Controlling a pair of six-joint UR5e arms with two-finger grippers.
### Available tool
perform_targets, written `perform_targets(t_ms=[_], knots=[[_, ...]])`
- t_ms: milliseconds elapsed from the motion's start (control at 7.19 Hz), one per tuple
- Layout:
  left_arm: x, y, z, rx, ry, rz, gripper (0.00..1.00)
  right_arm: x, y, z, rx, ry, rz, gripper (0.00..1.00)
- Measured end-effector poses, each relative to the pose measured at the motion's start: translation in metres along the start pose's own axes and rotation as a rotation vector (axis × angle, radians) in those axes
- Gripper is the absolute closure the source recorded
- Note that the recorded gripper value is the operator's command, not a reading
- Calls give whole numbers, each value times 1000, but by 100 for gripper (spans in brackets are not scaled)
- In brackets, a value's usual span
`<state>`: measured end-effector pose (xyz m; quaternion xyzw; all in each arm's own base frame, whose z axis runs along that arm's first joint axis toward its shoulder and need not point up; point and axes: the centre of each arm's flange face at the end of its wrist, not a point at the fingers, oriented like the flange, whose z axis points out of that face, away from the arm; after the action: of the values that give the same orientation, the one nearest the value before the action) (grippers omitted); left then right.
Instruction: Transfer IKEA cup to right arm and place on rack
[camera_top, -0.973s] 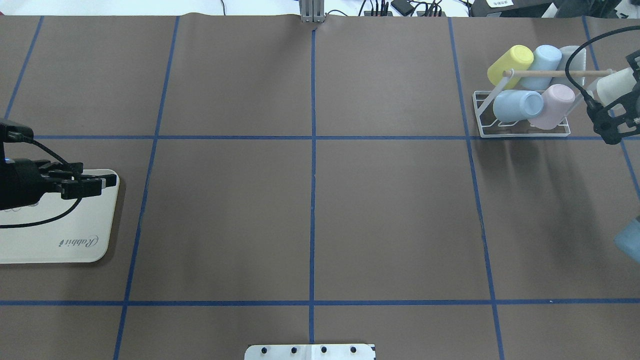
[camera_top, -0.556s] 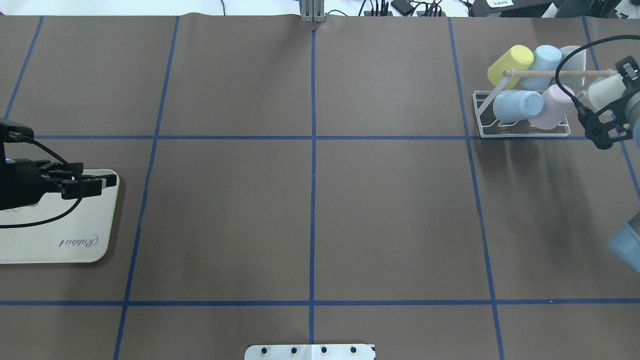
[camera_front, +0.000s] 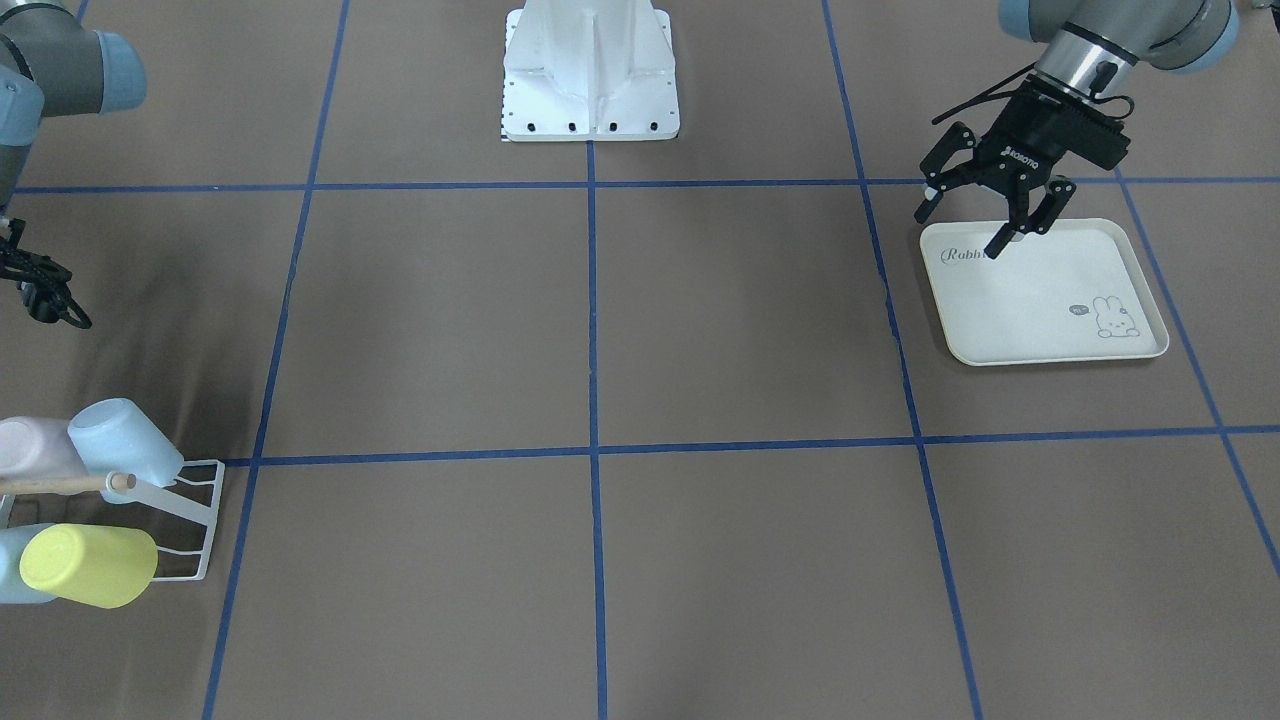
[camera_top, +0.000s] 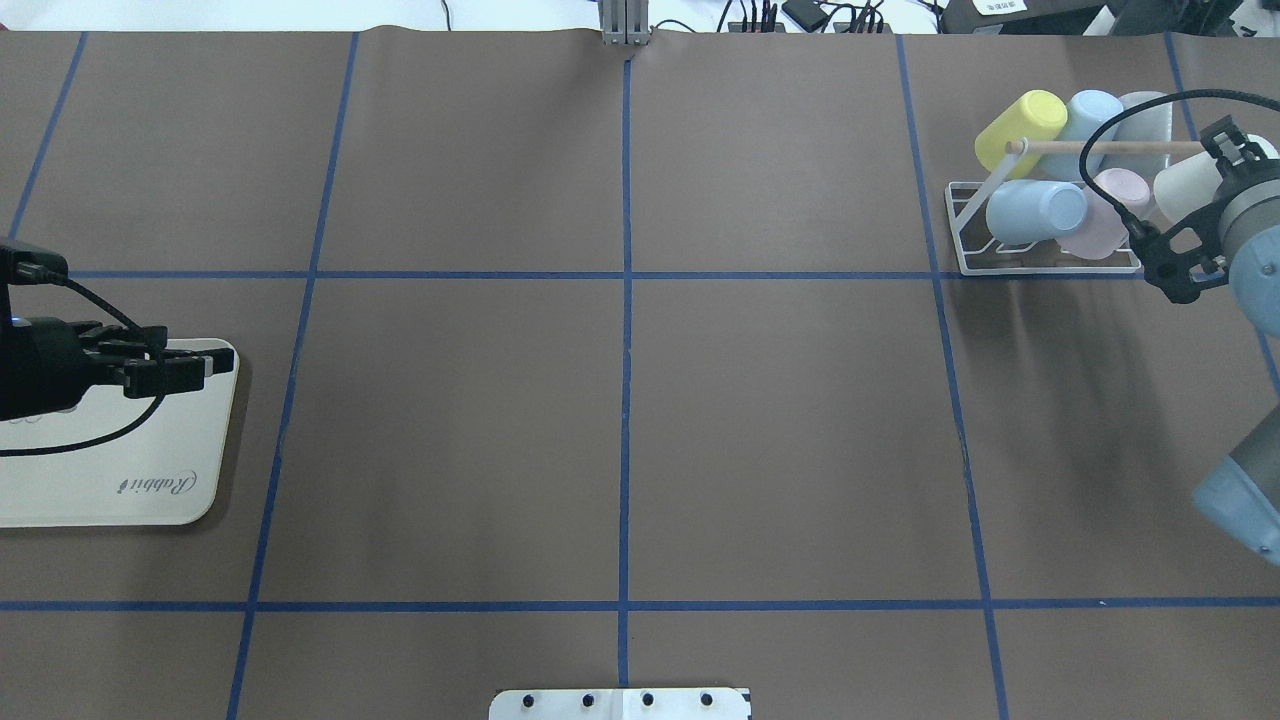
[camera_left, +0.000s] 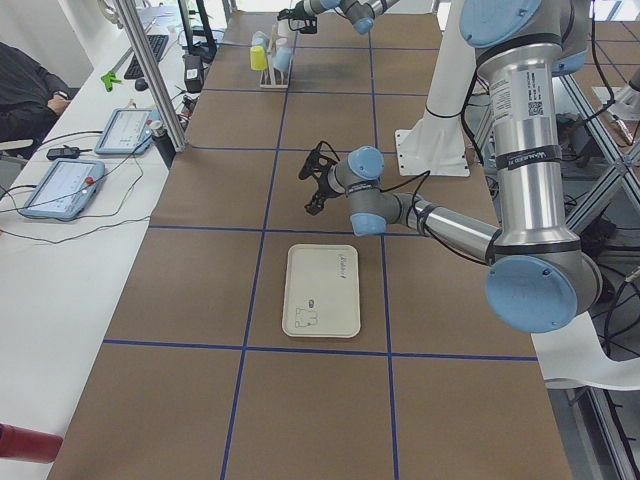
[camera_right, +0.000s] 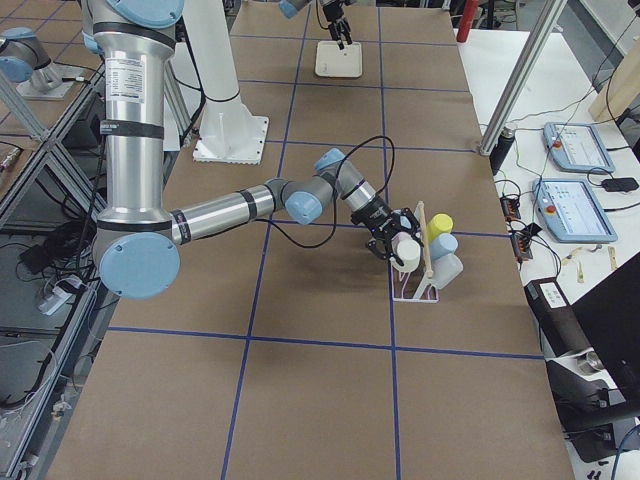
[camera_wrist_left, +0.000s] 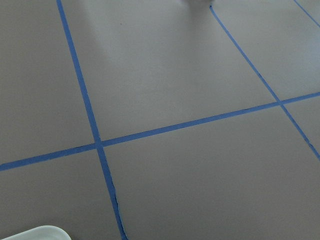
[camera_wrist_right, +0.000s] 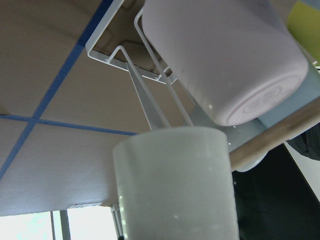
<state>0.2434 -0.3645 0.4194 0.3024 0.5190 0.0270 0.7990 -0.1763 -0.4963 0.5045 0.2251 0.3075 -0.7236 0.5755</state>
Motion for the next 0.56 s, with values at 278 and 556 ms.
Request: perform_targets(t_ms=[278, 556], knots=[[0, 0, 0, 0, 1, -2, 0, -1, -3, 1, -13, 1, -62, 100], [1, -1, 1, 1, 3, -2, 0, -1, -15, -1, -24, 9, -121, 100]])
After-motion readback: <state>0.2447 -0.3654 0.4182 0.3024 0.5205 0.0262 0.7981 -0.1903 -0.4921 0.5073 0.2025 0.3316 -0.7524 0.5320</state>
